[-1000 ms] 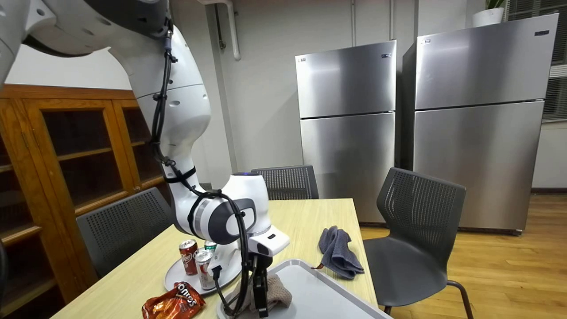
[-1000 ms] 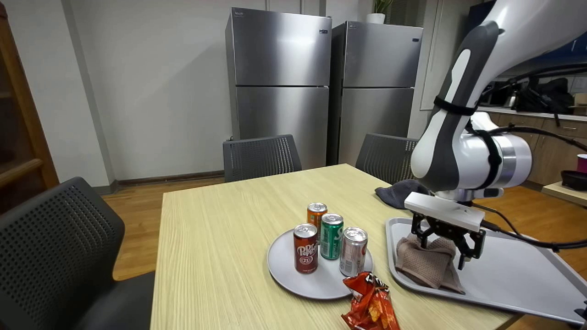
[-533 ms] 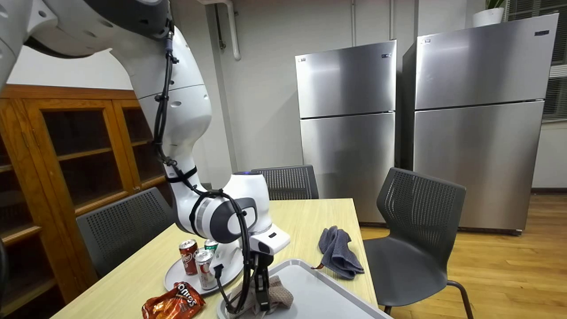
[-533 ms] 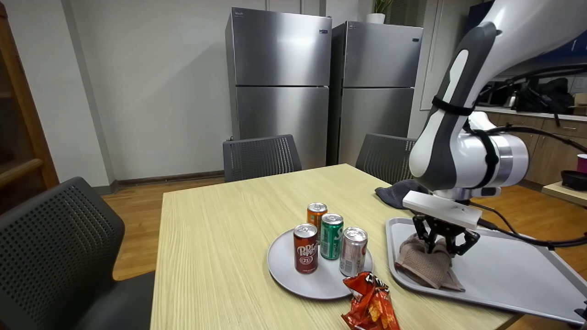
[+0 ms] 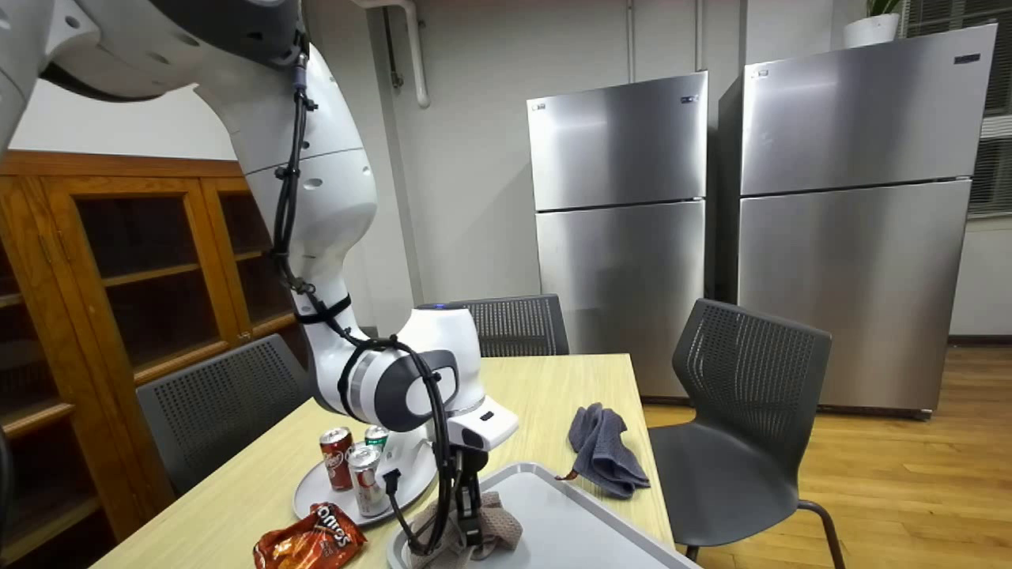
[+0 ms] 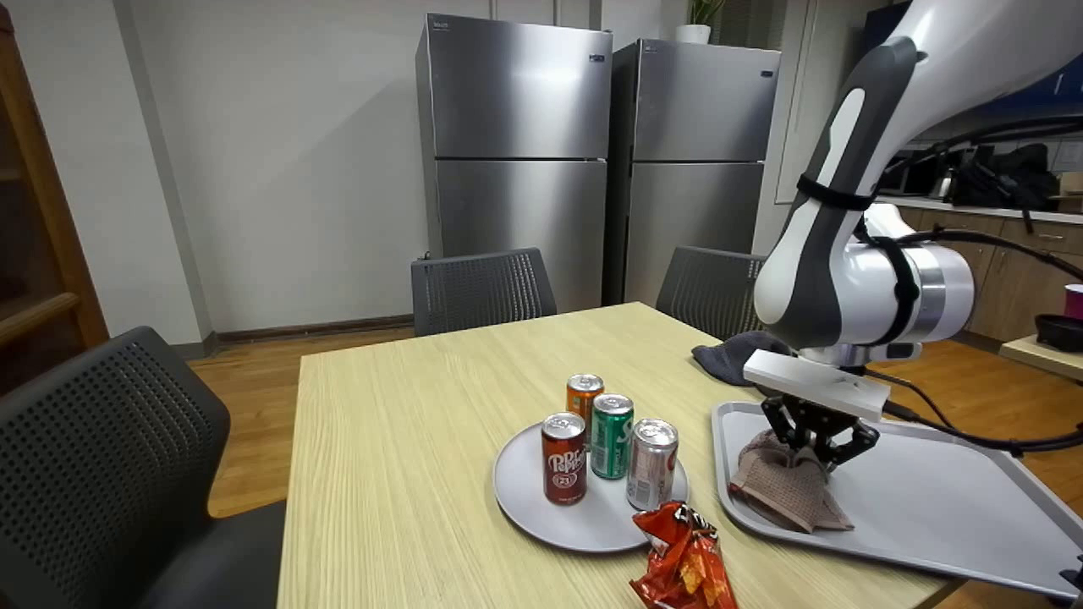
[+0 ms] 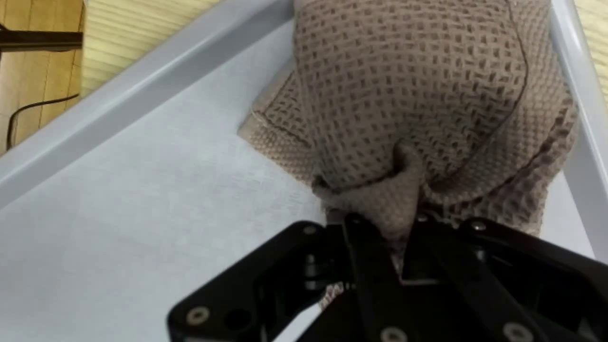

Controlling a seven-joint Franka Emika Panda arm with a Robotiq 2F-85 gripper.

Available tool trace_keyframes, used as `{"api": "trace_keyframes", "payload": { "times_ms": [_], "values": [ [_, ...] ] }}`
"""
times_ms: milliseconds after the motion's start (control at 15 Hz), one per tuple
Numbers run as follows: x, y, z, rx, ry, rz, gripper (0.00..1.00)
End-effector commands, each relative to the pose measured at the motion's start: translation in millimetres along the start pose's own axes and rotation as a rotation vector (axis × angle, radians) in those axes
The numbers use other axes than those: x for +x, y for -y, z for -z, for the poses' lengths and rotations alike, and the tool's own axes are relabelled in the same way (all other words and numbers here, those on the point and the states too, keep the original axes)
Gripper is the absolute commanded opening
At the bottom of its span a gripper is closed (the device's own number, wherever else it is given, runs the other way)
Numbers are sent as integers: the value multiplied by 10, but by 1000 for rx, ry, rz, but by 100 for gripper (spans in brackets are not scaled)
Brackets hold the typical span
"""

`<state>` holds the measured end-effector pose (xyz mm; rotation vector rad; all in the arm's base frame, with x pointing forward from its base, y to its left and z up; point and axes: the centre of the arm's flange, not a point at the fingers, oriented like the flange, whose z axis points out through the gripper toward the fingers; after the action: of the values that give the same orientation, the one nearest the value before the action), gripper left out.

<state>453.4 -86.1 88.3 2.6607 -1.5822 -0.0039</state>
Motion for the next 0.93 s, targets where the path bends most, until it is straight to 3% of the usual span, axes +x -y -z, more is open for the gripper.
{"api": "trace_keyframes", "payload": {
  "times_ms": [0, 867],
  "values": [
    [-10, -57, 168, 41, 25, 35, 3],
    [85, -123, 939, 127, 30, 79, 3]
  ]
}}
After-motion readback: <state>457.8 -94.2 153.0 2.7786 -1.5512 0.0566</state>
